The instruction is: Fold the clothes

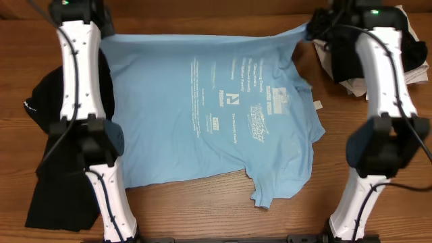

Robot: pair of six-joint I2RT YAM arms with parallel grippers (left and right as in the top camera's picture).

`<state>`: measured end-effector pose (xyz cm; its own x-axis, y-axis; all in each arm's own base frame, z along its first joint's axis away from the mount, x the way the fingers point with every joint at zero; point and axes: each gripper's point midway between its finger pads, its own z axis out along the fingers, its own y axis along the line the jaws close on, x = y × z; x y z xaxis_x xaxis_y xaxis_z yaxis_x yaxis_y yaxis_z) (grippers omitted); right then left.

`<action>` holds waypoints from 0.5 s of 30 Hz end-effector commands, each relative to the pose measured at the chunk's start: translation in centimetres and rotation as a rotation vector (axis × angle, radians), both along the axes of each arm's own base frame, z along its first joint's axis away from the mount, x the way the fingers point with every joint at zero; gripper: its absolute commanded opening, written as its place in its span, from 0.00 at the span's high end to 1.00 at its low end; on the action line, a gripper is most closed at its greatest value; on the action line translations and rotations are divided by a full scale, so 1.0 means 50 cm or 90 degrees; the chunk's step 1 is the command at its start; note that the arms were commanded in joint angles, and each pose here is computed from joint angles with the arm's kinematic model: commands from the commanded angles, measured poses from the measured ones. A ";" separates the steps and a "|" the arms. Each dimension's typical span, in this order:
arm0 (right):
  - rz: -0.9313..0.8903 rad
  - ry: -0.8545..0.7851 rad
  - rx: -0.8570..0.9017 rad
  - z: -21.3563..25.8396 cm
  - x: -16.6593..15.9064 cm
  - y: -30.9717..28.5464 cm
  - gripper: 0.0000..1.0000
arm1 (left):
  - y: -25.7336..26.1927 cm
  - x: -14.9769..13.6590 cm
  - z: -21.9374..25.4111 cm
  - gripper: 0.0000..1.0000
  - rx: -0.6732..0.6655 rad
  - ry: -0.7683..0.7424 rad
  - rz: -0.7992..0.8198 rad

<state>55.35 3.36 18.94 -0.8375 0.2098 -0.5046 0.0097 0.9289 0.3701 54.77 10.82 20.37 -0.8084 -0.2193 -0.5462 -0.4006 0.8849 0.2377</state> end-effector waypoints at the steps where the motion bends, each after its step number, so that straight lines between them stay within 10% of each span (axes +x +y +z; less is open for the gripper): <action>1: -0.029 -0.024 -0.019 0.028 0.008 -0.026 0.96 | -0.001 0.005 -0.043 0.96 -0.009 0.030 -0.013; 15: -0.015 0.030 0.003 0.051 -0.056 -0.011 0.96 | -0.039 -0.066 -0.028 0.96 -0.076 0.092 -0.038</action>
<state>53.29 3.06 16.86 -0.8894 0.2271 -0.3967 0.0738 0.9278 0.3656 52.50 8.93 15.54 -0.9069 -0.2230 -0.3575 -0.3102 0.9276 0.2082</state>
